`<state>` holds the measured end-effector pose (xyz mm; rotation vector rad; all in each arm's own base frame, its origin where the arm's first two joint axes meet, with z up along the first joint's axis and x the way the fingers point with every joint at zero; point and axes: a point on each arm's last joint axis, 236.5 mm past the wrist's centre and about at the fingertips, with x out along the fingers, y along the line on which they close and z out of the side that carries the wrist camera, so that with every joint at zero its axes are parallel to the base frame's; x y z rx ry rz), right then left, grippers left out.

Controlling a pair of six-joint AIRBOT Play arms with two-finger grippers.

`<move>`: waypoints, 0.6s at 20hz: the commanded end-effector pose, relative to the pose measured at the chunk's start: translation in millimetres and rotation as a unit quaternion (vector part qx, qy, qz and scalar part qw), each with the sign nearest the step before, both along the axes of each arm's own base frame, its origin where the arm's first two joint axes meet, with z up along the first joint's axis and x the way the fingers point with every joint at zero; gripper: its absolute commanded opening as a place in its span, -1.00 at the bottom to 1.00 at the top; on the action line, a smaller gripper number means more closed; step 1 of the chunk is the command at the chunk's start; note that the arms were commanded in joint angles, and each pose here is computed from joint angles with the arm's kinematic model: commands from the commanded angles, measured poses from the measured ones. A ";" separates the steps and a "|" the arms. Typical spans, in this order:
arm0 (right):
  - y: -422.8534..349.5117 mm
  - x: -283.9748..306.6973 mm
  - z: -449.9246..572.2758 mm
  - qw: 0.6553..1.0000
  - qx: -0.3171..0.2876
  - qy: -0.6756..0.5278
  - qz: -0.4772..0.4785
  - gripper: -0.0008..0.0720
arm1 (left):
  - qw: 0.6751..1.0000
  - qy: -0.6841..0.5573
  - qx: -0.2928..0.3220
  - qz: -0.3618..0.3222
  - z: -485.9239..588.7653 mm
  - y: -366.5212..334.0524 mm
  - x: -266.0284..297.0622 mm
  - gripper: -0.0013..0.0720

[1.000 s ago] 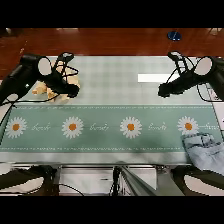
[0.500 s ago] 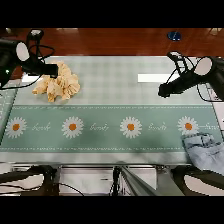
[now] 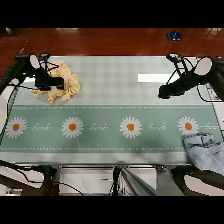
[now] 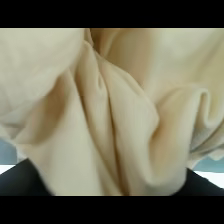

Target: Fold the shirts.

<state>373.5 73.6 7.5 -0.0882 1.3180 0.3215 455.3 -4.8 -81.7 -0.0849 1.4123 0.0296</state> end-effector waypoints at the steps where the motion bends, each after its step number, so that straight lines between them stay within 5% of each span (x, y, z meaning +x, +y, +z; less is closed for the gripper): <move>1: 0.1 -1.8 -0.5 1.000 0.001 0.004 0.000 0.32 | 1.000 0.019 -0.009 0.004 -21.4 -2.0 -0.9 -0.91; 7: -5.2 -3.5 -1.7 1.000 -0.012 0.008 0.002 0.32 | 0.993 -0.116 -0.012 -0.011 124.6 -12.7 49.0 -0.88; 12: -48.2 -35.5 -6.2 0.992 -0.105 0.072 0.013 0.32 | 0.930 -0.351 -0.081 -0.079 356.7 -88.3 19.8 -0.88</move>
